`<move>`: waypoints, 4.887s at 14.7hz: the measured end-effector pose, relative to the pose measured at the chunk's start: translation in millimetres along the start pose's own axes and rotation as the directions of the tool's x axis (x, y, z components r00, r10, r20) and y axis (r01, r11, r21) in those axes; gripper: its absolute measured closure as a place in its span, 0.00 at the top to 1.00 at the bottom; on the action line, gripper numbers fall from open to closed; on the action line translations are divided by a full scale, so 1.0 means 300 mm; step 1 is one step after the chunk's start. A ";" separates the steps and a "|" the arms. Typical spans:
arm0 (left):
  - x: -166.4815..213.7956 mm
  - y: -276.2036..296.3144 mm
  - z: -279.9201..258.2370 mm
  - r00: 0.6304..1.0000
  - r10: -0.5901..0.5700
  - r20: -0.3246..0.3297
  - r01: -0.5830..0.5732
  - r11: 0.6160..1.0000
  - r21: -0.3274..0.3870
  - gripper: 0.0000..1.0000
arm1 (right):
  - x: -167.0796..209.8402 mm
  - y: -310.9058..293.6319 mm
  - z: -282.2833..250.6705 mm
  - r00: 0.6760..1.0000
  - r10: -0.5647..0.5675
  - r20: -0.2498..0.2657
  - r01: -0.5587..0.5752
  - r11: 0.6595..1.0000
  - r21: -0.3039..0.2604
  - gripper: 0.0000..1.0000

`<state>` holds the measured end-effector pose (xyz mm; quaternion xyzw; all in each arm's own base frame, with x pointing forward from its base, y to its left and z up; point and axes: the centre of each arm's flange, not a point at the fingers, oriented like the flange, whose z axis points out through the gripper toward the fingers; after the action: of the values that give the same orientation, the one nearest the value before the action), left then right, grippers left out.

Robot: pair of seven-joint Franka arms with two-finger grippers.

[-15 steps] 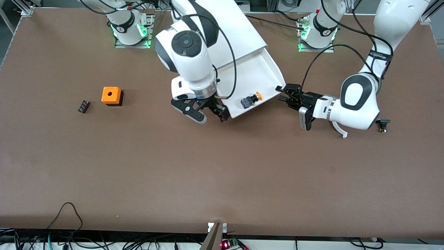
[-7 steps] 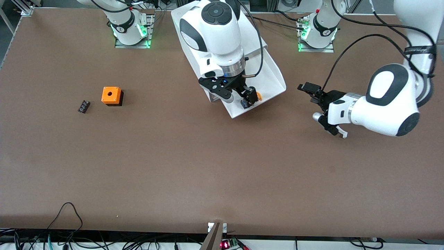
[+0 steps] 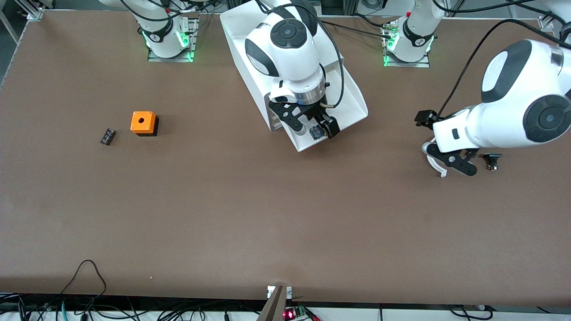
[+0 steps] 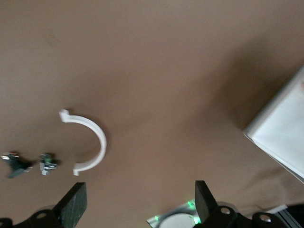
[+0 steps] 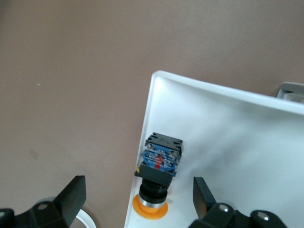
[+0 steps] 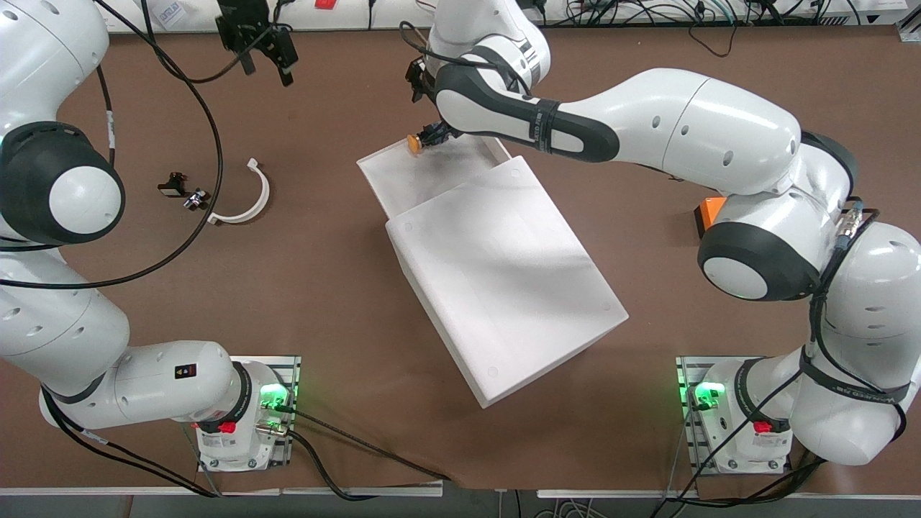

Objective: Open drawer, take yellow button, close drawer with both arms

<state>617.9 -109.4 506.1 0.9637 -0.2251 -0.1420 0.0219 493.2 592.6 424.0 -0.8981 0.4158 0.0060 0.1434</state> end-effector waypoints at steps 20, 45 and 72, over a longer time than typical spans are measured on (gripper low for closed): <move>0.113 -0.005 -0.068 0.683 -0.708 -0.179 0.697 0.705 -0.129 1.00 | -0.031 -0.004 0.018 1.000 0.002 0.010 -0.001 0.999 -0.039 0.45; 0.079 0.980 0.603 0.593 -0.799 -0.104 0.781 0.601 -0.169 1.00 | 1.294 0.195 -0.016 0.781 -0.601 0.168 0.623 0.765 -0.159 0.45; -0.017 1.224 0.546 0.609 -0.787 -0.092 0.773 0.616 -0.154 1.00 | 1.947 0.790 0.312 0.614 -0.759 0.215 0.789 0.579 -0.206 0.45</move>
<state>410.1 -433.3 389.3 0.9708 0.2266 -0.0751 0.0222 708.2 36.6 198.3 -0.9981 -0.0312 0.0480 0.0245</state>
